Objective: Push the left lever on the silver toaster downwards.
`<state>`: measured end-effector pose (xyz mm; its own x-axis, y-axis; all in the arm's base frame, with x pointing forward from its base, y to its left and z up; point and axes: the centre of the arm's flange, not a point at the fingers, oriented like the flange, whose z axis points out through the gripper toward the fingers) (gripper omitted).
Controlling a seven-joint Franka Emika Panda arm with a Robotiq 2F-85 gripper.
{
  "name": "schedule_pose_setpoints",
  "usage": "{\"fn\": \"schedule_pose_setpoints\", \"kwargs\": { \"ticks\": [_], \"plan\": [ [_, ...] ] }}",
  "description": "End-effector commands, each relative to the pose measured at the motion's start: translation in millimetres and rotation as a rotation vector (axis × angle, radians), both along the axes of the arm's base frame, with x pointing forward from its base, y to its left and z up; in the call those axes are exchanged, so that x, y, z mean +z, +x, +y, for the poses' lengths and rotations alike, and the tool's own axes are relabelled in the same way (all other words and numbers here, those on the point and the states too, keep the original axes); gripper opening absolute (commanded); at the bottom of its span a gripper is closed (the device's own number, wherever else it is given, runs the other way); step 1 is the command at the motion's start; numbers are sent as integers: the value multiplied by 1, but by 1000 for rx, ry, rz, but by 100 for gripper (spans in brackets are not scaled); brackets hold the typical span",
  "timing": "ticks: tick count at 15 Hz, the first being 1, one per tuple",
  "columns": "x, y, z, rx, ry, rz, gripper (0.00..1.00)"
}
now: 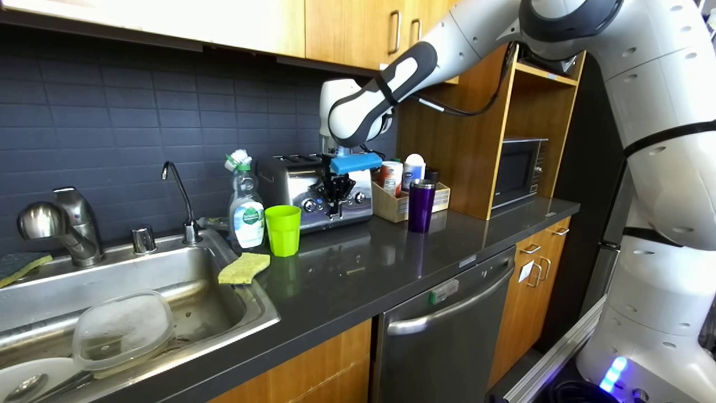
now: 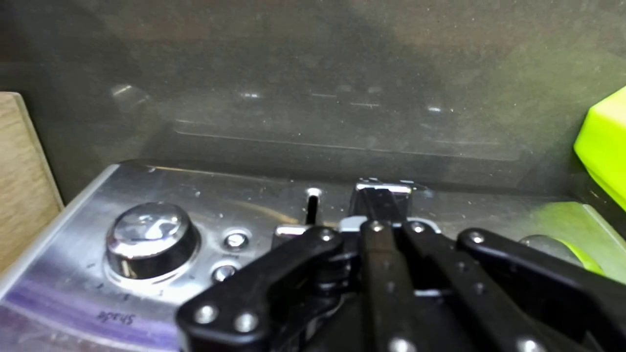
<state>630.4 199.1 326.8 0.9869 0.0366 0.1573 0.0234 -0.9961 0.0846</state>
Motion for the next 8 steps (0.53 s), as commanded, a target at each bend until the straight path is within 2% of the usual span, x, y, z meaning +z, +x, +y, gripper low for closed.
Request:
{"fn": "schedule_pose_setpoints", "kwargs": {
  "ticks": [1, 8],
  "plan": [
    [-49, 10, -13, -7, -49, 55, 0],
    [-63, 14, -27, -47, -17, 92, 0]
  ]
}}
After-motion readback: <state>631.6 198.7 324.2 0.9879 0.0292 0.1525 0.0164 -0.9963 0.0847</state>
